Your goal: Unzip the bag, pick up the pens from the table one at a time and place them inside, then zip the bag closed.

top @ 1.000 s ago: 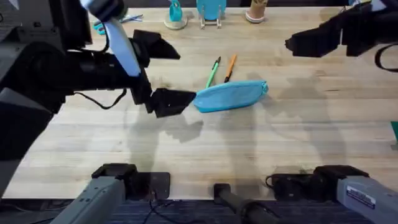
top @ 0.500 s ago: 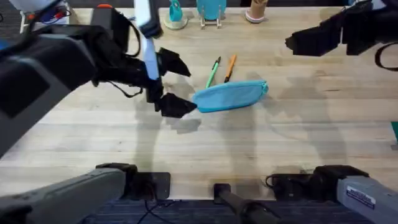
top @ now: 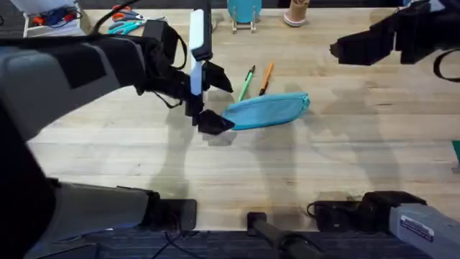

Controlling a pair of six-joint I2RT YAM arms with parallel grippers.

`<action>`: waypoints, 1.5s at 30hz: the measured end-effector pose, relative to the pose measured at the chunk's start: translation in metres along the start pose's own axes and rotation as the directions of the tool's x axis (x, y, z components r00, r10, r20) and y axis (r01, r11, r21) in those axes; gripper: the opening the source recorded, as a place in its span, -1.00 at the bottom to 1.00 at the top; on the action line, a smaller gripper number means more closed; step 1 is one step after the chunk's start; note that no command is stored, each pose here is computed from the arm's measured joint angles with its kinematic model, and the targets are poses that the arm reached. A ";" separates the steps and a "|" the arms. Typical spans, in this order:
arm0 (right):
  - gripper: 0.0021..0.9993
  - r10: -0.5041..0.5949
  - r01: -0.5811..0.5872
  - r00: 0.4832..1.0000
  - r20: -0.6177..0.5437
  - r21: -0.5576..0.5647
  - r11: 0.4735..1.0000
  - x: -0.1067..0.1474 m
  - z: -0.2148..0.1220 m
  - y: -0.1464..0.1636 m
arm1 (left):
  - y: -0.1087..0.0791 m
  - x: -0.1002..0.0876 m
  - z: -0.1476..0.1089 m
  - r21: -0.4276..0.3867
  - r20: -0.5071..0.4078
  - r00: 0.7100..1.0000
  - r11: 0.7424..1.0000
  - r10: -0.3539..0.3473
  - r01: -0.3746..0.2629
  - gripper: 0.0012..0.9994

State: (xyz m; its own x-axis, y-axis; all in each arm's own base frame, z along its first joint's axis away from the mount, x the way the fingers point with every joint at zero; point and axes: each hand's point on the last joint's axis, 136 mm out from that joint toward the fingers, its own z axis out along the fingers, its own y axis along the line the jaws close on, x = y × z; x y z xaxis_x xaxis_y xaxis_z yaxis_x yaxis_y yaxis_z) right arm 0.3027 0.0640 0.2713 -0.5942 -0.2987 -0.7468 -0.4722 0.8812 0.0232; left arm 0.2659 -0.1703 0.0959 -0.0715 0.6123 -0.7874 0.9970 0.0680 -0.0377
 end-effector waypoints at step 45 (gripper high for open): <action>0.99 0.255 -0.262 0.954 -0.156 -0.022 0.965 0.037 -0.003 0.015 | 0.001 -0.004 0.017 0.022 0.005 1.000 1.000 -0.011 0.011 -0.92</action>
State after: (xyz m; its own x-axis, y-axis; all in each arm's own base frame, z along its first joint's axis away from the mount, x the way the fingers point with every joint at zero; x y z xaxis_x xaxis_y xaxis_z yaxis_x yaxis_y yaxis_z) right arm 0.2718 0.0651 0.2465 -0.7888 -0.1172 -0.6034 -0.3146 0.9203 0.2325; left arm 0.2678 -0.1860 0.0891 -0.0822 0.6072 -0.7903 0.9966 0.0569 -0.0600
